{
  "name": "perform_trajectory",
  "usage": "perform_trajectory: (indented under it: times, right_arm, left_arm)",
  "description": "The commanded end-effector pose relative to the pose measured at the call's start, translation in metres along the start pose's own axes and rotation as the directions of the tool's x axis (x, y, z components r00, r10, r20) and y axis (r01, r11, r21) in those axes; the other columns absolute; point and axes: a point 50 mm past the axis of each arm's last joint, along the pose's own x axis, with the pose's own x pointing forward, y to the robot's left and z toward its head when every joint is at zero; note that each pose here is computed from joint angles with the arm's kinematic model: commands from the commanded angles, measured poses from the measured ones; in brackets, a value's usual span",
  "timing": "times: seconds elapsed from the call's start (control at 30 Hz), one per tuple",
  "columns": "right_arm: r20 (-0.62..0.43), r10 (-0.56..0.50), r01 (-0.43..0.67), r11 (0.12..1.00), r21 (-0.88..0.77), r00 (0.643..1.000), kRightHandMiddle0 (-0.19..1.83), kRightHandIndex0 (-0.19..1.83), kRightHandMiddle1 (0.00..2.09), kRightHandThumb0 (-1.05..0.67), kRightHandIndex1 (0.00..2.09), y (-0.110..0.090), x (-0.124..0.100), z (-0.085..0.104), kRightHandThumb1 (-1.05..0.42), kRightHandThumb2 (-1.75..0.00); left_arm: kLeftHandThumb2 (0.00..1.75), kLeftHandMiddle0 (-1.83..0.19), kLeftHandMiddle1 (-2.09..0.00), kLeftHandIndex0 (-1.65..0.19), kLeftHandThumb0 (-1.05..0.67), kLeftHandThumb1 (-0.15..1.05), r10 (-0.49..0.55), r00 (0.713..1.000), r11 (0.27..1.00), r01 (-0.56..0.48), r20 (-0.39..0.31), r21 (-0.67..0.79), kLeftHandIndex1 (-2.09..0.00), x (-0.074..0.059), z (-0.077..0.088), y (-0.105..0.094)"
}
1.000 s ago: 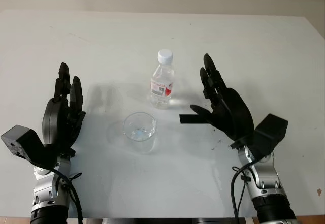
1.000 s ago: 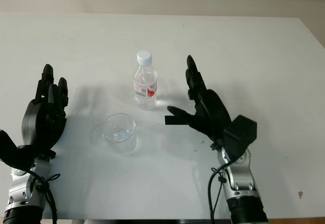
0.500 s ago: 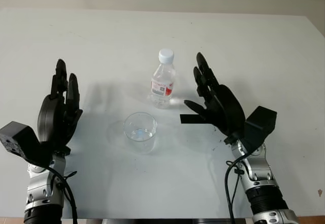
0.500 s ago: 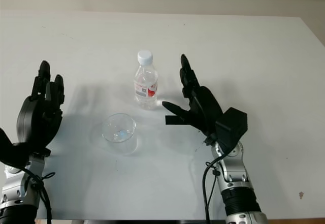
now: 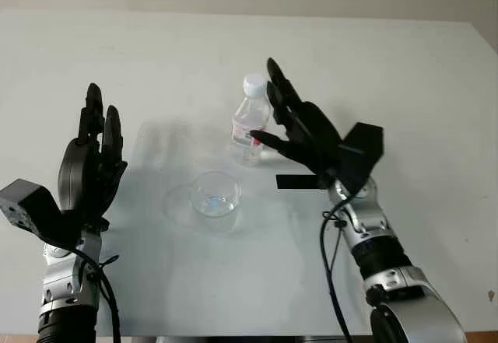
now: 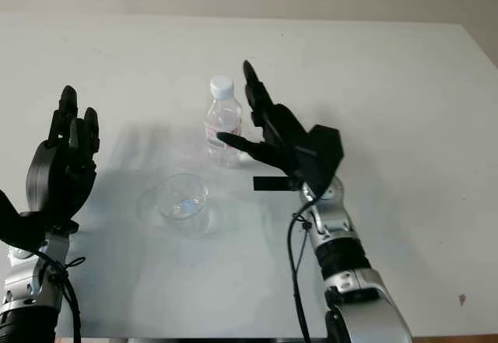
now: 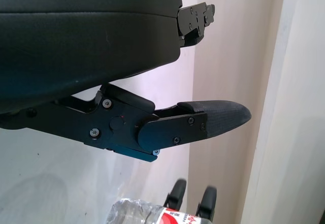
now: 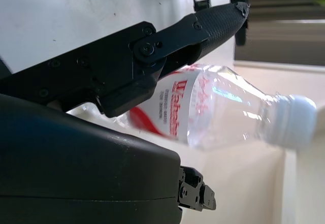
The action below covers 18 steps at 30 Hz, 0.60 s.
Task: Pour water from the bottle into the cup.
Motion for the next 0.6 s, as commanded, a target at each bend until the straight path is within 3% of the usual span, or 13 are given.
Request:
perform_trajectory:
  times: [0.0,0.4,0.57]
  right_arm:
    - [0.018,0.024,-0.023,0.999,-0.027,1.000,-0.19,-0.19,0.00,-0.98,0.00,0.002,0.007,0.005,-0.93,-0.06]
    - [0.010,0.086,-0.086,0.996,0.026,0.996,-0.19,-0.19,0.00,-0.96,0.00,0.012,0.017,0.002,-0.89,-0.04]
    - [0.000,0.037,-0.037,0.983,0.179,0.999,-0.18,-0.17,0.01,-0.76,0.01,0.015,0.019,-0.004,-0.86,-0.04]
  left_arm:
    - [0.55,0.19,0.00,0.19,-0.73,1.05,-0.003,1.000,1.000,0.003,0.007,0.009,0.00,0.001,0.003,0.001]
    - [0.53,0.19,-0.03,0.19,-0.75,1.05,0.012,1.000,1.000,-0.012,0.011,0.027,-0.02,0.002,0.003,0.005]
    - [0.53,0.19,-0.03,0.19,-0.75,1.05,0.006,1.000,1.000,-0.006,0.012,0.028,-0.02,0.002,0.002,0.005]
